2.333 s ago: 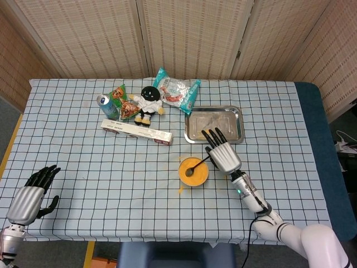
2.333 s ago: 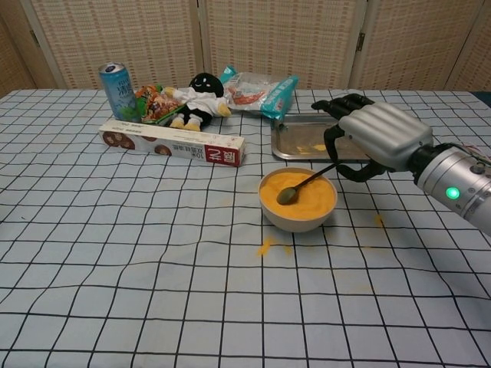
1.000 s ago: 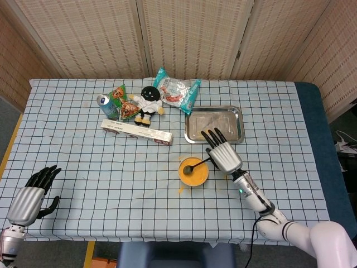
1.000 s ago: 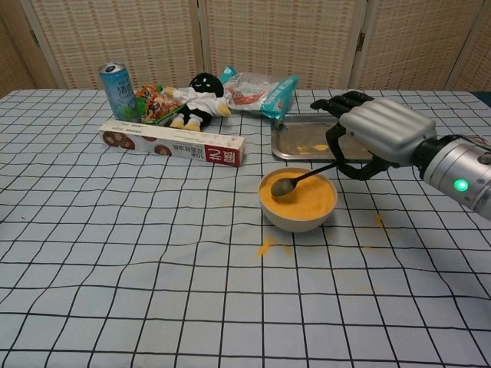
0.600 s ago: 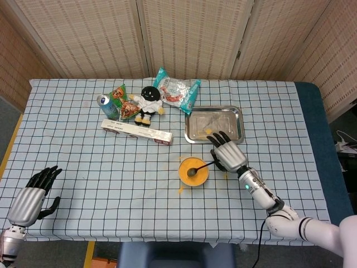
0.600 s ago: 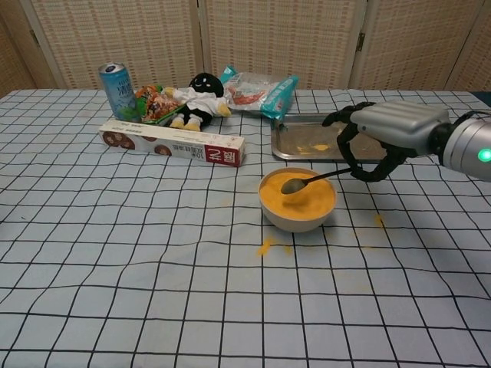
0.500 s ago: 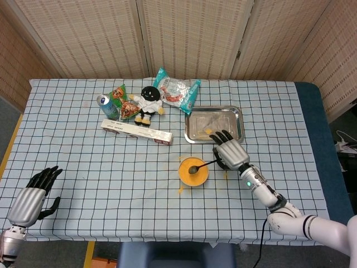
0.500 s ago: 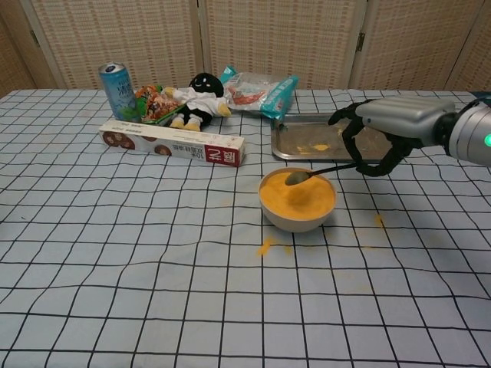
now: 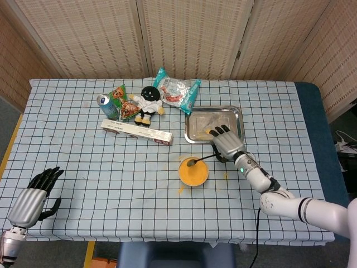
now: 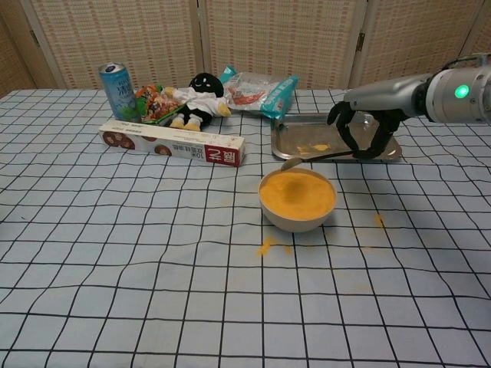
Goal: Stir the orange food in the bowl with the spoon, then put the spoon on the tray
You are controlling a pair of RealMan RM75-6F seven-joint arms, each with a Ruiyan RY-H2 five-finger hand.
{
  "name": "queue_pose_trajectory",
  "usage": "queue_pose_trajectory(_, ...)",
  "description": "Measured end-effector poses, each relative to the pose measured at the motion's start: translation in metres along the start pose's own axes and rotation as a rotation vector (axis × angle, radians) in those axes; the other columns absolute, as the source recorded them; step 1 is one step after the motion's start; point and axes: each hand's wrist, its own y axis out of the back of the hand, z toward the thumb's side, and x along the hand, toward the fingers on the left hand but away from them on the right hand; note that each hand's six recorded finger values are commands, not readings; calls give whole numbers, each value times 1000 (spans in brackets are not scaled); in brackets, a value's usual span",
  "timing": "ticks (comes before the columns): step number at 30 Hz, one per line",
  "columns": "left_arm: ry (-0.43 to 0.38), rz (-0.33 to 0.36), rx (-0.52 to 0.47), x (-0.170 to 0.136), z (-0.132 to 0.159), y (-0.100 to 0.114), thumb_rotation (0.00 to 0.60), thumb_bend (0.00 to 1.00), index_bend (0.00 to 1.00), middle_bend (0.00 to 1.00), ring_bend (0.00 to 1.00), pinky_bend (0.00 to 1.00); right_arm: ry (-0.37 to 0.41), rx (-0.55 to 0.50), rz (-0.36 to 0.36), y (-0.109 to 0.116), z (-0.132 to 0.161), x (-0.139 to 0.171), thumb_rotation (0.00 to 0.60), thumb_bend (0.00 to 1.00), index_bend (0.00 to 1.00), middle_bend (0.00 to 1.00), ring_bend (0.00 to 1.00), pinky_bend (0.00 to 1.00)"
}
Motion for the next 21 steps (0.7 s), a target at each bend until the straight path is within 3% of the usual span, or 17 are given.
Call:
queue_pose_trajectory(12,0,-1,-8,0,-2,1,600,472,0,0,0,112,-25,136,124,-1,29,-25,600,850,904,112,0,37)
queue_pose_trajectory(21,-4,-1,-8,0,-1,1,600,472,0,0,0,111,-46,221,189,-6,29,-17,600,859,926,112,0,23)
